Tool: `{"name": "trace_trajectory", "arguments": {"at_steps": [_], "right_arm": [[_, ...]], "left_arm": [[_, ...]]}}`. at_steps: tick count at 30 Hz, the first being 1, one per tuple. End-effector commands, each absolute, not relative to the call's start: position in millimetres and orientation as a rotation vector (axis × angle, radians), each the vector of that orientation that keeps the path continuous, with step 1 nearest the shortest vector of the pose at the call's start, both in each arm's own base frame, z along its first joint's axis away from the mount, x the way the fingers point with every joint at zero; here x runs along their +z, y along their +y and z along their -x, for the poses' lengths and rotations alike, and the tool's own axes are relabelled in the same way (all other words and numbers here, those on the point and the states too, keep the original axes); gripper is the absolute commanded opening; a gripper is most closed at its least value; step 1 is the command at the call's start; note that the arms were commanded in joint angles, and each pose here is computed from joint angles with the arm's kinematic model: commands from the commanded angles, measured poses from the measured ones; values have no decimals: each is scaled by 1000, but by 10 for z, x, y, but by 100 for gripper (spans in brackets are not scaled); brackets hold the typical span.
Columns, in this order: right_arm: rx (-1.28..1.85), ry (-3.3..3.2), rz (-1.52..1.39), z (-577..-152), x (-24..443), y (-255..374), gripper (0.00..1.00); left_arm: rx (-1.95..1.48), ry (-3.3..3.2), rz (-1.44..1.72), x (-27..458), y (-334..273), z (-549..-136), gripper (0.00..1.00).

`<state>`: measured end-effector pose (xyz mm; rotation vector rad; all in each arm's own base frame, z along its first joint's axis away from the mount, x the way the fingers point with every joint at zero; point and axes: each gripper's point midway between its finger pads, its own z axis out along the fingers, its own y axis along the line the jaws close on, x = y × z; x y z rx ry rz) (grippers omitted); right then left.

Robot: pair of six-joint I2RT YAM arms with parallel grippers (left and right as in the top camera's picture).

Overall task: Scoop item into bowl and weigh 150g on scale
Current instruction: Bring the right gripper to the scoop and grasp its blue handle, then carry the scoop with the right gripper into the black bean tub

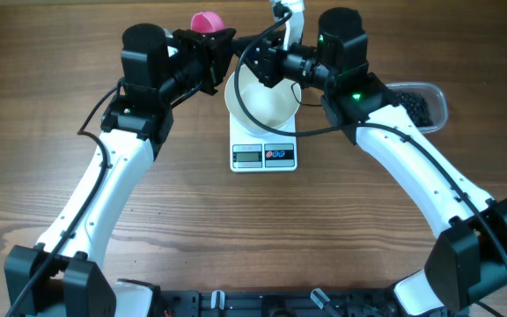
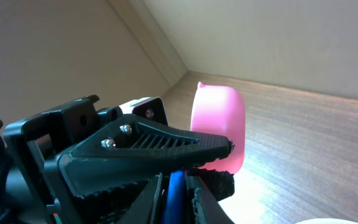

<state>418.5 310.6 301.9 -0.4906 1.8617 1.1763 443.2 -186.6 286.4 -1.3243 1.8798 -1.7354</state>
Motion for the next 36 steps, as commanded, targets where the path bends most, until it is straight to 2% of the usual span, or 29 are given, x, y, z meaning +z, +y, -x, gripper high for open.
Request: {"name": "trace_trajectory", "arguments": {"at_steps": [1, 4, 6, 7, 9, 12, 13, 14, 15, 17, 19, 20, 23, 26, 31, 36], "right_arm": [[1221, 1875, 512, -4148, 2996, 3170, 37], [1225, 1876, 515, -4141, 2995, 3174, 36], [1225, 1876, 515, -4141, 2995, 3174, 28], [1224, 1876, 515, -4141, 2994, 3173, 19], [1224, 1876, 515, -4141, 2994, 3173, 13], [1226, 1897, 510, -4131, 2956, 3169, 14], [1225, 1897, 510, -4131, 2954, 3169, 13], [1220, 1902, 506, -4137, 2943, 3163, 6], [1203, 1908, 487, -4167, 2933, 3147, 4], [1177, 1911, 464, -4211, 2924, 3121, 4], [1172, 1911, 458, -4230, 2925, 3099, 4], [1169, 1910, 454, -4242, 2926, 3083, 4], [1154, 1929, 422, -4317, 2957, 2965, 4], [1110, 1972, 418, -4370, 3019, 2829, 4], [852, 2075, 362, -4527, 3236, 2382, 4], [547, 2225, 192, -4565, 3346, 1601, 4]], "left_arm": [[-1777, 1899, 1279, 2944, -1934, -4405, 4], [-1777, 1899, 1279, 2944, -1936, -4404, 5], [-1777, 1899, 1279, 2944, -1934, -4405, 5], [-1776, 1900, 1279, 2942, -1936, -4404, 5], [-1772, 1903, 1283, 2931, -1933, -4401, 6], [-1748, 1920, 1227, 2928, -1935, -4399, 9], [-1739, 1925, 1208, 2926, -1935, -4399, 9], [-1732, 1931, 1192, 2923, -1938, -4397, 9], [-1722, 1938, 1188, 2906, -1937, -4392, 9], [-1692, 1950, 1144, 2893, -1929, -4396, 12], [-1645, 1955, 1076, 2889, -1908, -4414, 19], [-1619, 1962, 1030, 2887, -1903, -4418, 27], [-1528, 1991, 846, 2883, -1900, -4419, 60], [-1462, 2000, 712, 2891, -1900, -4421, 78], [-1388, 1993, 553, 2926, -1904, -4430, 92], [-1349, 1990, 480, 2946, -1902, -4434, 94]]}}
